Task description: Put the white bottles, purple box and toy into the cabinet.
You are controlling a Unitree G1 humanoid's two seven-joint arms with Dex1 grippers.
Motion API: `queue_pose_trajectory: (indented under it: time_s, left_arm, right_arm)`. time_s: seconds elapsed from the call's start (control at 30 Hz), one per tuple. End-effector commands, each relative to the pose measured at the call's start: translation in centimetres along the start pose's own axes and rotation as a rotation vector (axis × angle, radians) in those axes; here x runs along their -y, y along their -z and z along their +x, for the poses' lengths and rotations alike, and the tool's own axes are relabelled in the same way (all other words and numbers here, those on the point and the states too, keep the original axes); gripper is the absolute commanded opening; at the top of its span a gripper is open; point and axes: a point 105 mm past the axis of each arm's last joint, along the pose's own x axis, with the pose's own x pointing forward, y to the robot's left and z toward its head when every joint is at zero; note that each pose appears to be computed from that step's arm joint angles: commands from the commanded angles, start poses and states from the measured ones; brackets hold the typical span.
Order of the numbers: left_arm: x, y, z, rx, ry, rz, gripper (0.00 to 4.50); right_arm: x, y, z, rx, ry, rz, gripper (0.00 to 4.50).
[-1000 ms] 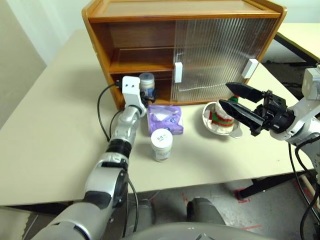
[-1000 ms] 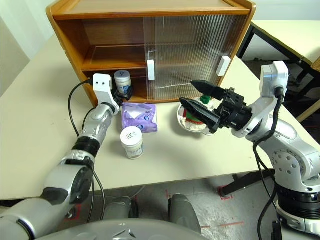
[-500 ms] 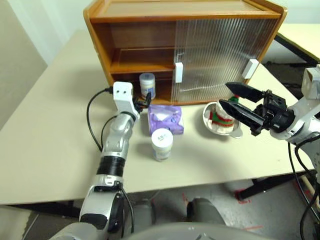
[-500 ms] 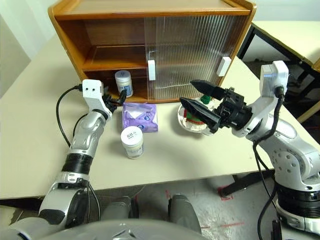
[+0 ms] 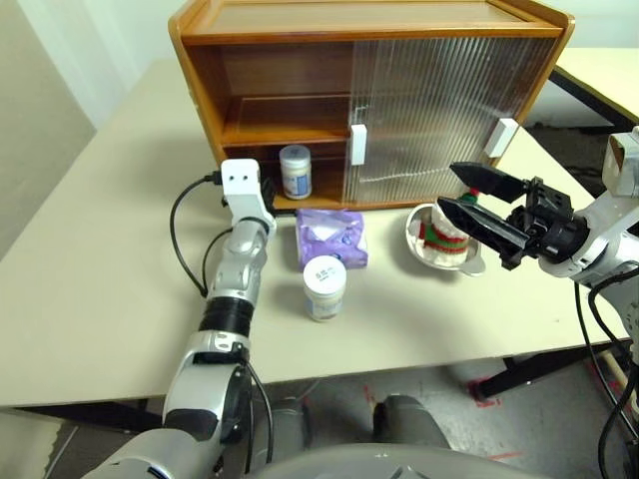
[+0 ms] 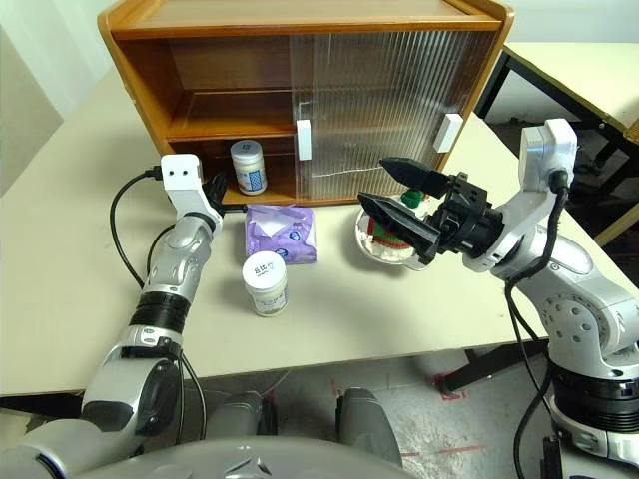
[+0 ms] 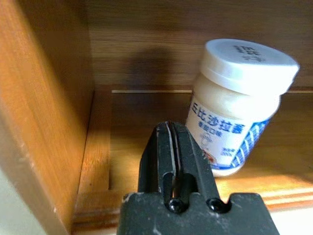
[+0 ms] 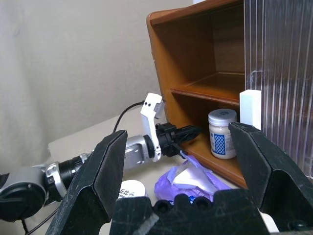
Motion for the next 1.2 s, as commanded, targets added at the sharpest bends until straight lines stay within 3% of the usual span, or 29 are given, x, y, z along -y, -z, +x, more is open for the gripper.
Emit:
queue_pose_trajectory:
  time_s: [0.03, 1.2]
  left_arm:
    - [0.0, 0.1, 0.7, -0.004, -0.013, 0.007, 0.07]
    - [6.1, -0.2, 3.1, -0.051, 0.137, 0.037, 0.07]
  right_arm:
    - [-0.1, -0.1, 0.1, 0.000, -0.004, -0.010, 4.50]
    - [-0.5, -0.5, -0.2, -0.001, 0.027, -0.023, 4.50]
